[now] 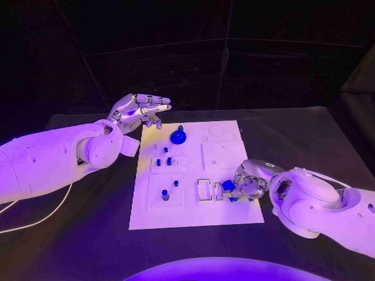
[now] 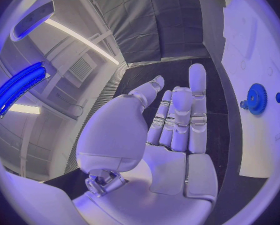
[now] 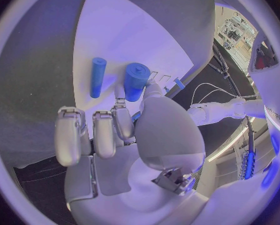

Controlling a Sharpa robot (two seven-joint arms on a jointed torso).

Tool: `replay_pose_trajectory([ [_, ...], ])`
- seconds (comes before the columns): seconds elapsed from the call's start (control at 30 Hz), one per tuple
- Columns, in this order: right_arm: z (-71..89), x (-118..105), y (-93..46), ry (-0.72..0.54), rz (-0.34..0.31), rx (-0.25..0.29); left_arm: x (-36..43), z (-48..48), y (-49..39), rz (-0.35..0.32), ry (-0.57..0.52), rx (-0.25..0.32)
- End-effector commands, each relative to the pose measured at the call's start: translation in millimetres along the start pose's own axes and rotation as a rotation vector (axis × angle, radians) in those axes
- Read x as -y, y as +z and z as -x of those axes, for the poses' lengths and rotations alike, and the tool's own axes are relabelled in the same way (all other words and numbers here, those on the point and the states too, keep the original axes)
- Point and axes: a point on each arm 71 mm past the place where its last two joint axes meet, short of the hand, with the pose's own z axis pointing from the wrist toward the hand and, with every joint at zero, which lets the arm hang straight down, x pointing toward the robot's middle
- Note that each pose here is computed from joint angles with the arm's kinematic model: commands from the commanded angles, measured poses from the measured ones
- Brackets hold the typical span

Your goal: Assemble the parts on the task board

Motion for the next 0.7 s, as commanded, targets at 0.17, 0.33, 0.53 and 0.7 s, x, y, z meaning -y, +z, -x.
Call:
replay_pose_trajectory([
  [0.17,2.3,5,-9.4,0.069,-0.004,0.109,0.5,-0.1,0.1,-0.003,-0.008,-0.009],
  [0.33,6.4,-3,-17.0,0.151,0.039,0.154,-0.6,0.1,0.0,0.0,-0.008,-0.009],
  [0.53,6.2,-15,-19.6,0.212,0.072,0.157,-1.7,-0.9,0.2,0.004,-0.008,-0.012],
  [0.7,1.3,-24,-14.9,0.224,0.072,0.115,-2.1,-1.8,0.3,0.005,-0.009,-0.015],
])
